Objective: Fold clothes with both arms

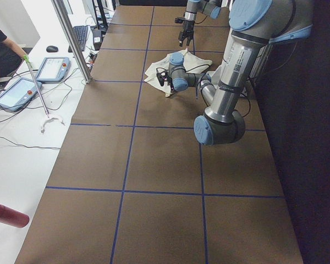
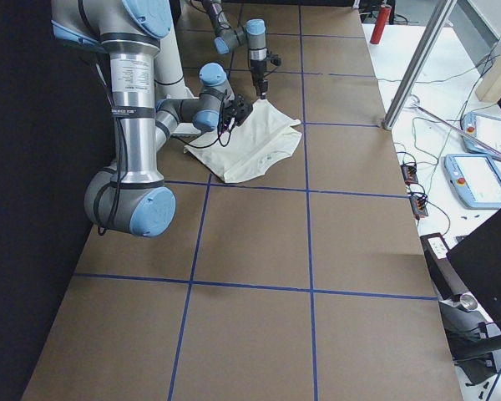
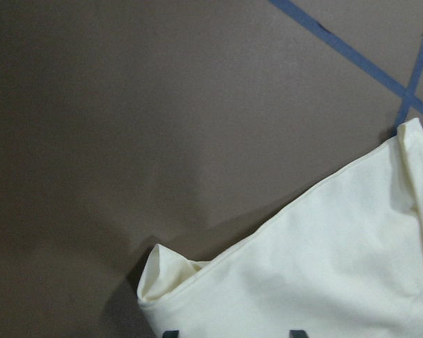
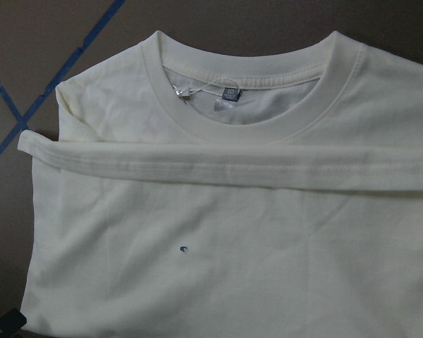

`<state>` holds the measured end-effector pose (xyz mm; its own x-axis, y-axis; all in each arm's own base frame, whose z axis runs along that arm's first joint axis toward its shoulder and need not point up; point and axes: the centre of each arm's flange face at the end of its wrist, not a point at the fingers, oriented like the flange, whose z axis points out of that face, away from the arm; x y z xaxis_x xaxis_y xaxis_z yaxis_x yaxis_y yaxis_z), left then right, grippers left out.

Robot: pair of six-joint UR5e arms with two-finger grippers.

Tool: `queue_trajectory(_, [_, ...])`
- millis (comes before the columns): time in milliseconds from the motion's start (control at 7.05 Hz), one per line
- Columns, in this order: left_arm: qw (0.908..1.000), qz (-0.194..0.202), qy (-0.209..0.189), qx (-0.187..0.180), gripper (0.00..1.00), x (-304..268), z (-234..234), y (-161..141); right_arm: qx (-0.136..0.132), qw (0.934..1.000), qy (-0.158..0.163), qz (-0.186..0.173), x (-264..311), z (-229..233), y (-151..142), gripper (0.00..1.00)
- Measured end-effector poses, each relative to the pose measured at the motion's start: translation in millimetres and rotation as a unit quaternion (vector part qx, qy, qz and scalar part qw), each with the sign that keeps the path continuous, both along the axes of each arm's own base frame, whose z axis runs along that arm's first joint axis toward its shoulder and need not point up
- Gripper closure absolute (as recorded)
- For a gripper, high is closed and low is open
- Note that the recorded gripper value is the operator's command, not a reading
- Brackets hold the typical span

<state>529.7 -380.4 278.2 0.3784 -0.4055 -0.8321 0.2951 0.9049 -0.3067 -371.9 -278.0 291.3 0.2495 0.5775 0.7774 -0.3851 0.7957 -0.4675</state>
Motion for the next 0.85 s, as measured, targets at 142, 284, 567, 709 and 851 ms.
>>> queue_trajectory(142, [1.0, 0.0, -0.008, -0.003, 0.45, 4.2, 6.0, -0.8, -0.001, 1.0, 0.001, 0.001, -1.6, 0.9, -1.5, 0.0])
queue_trajectory(284, [0.9999, 0.0, -0.013, -0.005, 0.56, 7.5, 10.1, -1.8, -0.002, 1.0, 0.003, 0.002, -2.7, 2.3, -2.3, 0.0])
queue_trajectory(567, [0.9998, 0.001, -0.017, -0.006, 1.0, 9.9, 14.5, -2.4, -0.003, 1.0, 0.006, 0.002, -4.2, 5.1, -3.6, 0.0])
queue_trajectory(709, [0.9998, 0.002, -0.018, -0.005, 1.0, 9.3, 16.4, -2.5, -0.003, 1.0, 0.007, 0.002, -5.5, 6.1, -3.8, 0.0])
queue_trajectory(851, [0.9998, 0.002, -0.019, 0.005, 1.0, 3.9, 16.4, -8.9, -0.003, 1.0, 0.008, 0.002, -6.9, 7.0, -4.3, 0.0])
